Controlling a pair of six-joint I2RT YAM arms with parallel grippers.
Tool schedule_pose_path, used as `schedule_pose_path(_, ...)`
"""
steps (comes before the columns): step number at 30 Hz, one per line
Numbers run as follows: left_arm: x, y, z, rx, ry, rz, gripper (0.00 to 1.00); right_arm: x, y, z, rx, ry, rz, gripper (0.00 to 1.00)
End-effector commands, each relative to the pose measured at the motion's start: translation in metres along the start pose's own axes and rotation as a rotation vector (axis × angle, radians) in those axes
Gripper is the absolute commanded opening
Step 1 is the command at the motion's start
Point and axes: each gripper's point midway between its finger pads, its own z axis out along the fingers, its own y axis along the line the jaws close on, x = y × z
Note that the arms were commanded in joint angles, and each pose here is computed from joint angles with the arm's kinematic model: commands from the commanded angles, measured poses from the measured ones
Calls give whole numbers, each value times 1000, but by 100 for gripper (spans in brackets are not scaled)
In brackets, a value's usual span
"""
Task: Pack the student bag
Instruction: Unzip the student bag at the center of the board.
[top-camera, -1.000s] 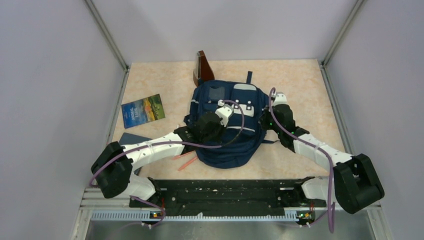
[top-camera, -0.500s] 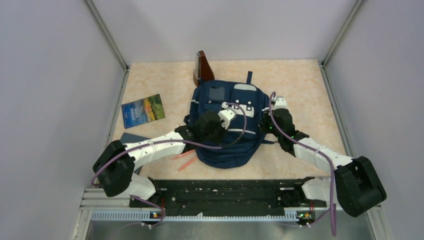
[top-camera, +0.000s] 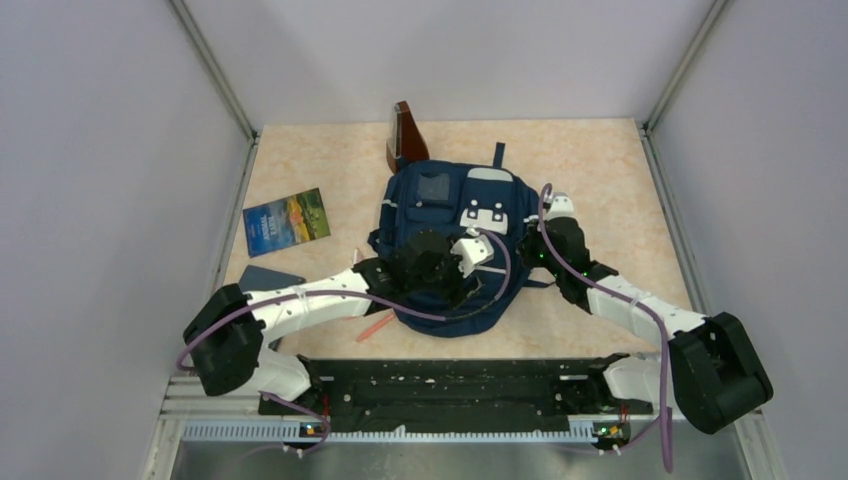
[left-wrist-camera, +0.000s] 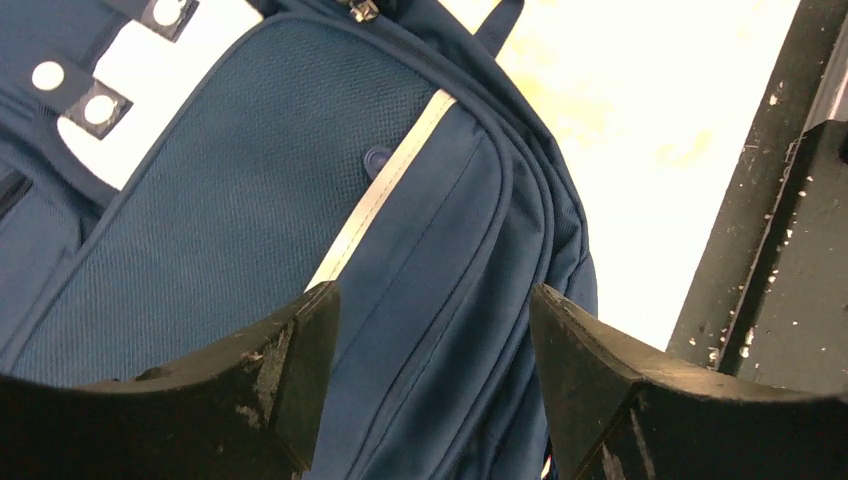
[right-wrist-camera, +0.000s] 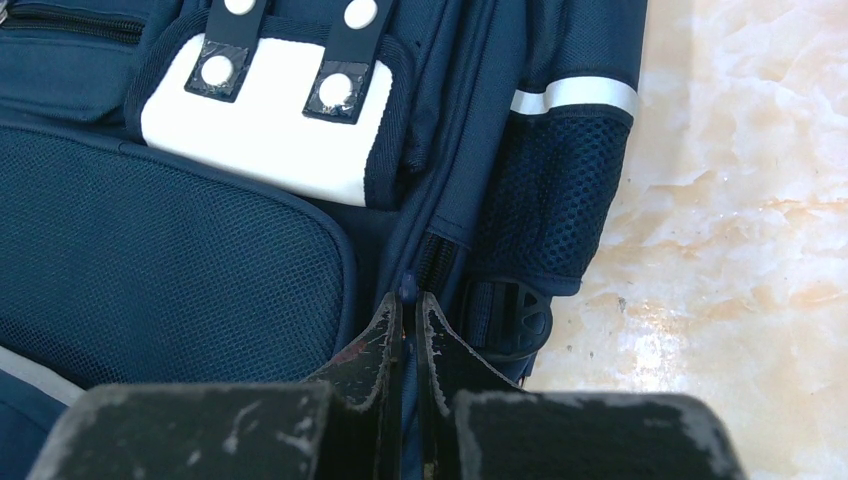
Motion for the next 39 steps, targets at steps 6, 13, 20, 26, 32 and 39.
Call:
schedule_pose_path(6, -13, -1, 31, -18, -19, 177, 76, -15, 17, -7, -63, -56, 13, 0)
schedule_pose_path(13, -3, 29, 40, -192, 3, 170, 77, -15, 18, -9, -68, -59, 12, 0)
schedule_pose_path(20, 8, 29, 50, -187, 32, 199, 72, -16, 18, -9, -70, -62, 12, 0)
schedule_pose_path(26, 19, 18, 58, -128, 52, 180, 21, -18, 19, -12, -76, -78, 16, 0)
schedule_pose_path(32, 20, 17, 63, -130, 40, 143, 0, -12, 16, -15, -80, -75, 7, 0)
schedule_pose_path(39, 23, 21, 68, -164, 34, 98, 0, 7, 21, -23, -128, -56, 12, 0)
